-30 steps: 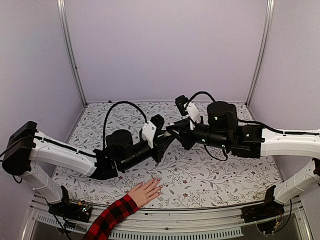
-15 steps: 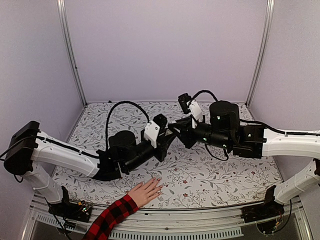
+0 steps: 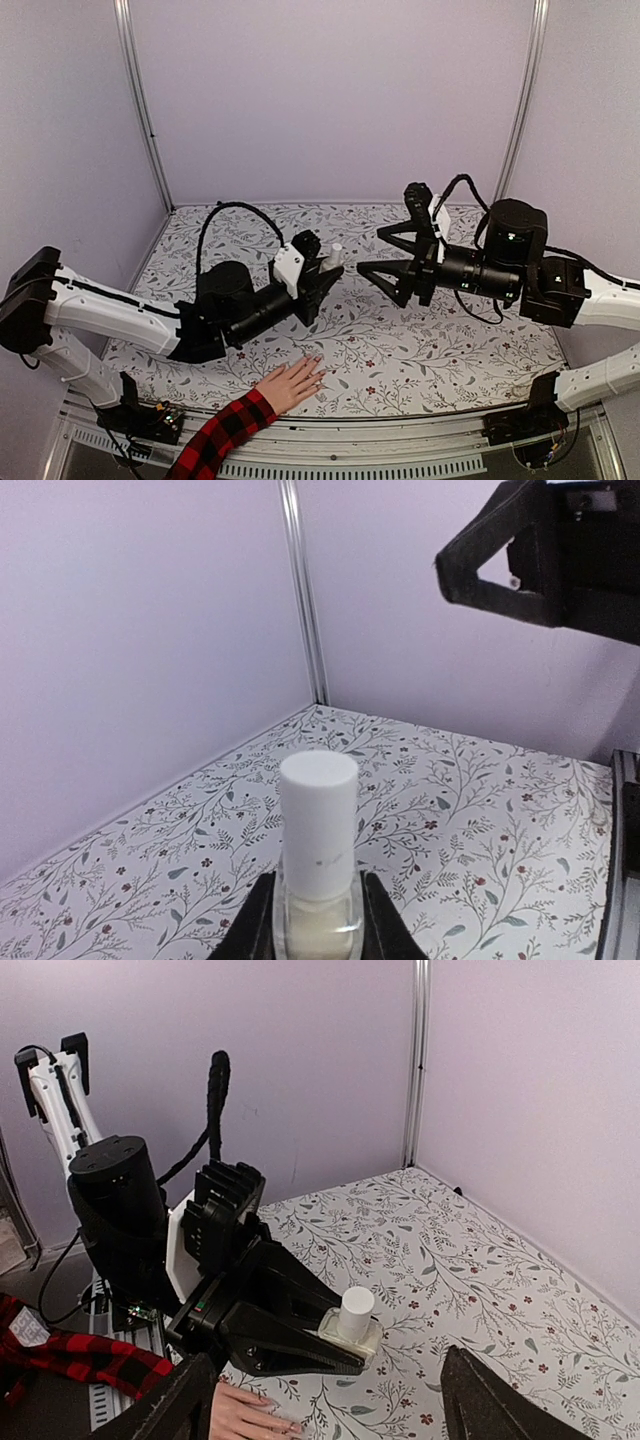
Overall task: Paint the nails
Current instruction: Screw the nail polish bottle.
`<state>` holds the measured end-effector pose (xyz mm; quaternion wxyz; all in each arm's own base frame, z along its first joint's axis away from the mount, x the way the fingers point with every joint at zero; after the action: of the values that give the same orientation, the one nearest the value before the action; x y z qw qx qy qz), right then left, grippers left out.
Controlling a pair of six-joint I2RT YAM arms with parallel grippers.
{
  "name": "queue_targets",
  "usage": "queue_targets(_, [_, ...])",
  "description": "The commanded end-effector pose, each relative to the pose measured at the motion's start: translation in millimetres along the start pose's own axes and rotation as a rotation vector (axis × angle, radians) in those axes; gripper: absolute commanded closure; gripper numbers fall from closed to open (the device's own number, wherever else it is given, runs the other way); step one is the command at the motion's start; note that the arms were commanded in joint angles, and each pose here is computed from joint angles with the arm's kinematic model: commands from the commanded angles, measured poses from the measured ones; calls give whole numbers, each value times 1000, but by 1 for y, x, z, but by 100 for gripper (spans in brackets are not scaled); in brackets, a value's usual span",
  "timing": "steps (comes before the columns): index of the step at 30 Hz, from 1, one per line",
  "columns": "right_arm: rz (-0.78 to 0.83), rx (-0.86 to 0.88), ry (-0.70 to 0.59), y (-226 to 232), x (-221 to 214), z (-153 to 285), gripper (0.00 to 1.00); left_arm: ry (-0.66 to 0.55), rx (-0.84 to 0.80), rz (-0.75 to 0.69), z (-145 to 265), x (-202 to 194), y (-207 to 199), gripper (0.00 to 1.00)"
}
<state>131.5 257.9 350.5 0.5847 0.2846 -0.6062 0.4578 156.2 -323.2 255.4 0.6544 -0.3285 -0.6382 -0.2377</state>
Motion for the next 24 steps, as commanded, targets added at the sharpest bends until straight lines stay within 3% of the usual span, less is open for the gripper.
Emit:
queue_targets(1, [83,104,3,8,-6,11,18,-44,-104,-8,11,11,-3,100])
queue_targets(5, [118,165,-11,11,-3,19,18,-65,-249,-2,21,16,-9,100])
queue_targets(9, [145,257,-16,17,2,22,18,-88,-560,41,38,26,-17,100])
queue_targets(14, [179,397,-46,26,5,24,23,-41,-814,54,45,32,-25,100])
queue_targets(19, [208,507,-97,32,13,28,28,34,-1018,73,44,32,-38,100])
queue_targets(24, [213,586,-126,35,21,27,31,83,-1107,95,38,30,-44,100])
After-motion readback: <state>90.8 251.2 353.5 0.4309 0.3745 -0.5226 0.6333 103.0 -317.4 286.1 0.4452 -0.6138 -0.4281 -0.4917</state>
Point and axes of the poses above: each gripper's point midway between its finger pads, its own z axis back along the fingers, its own y axis along the line the jaws close on, x = y × z, the point moved 10 cm from there along z, back along the fingers, and after that the axes turned 14 degrees about z, right-handed, at the moved point
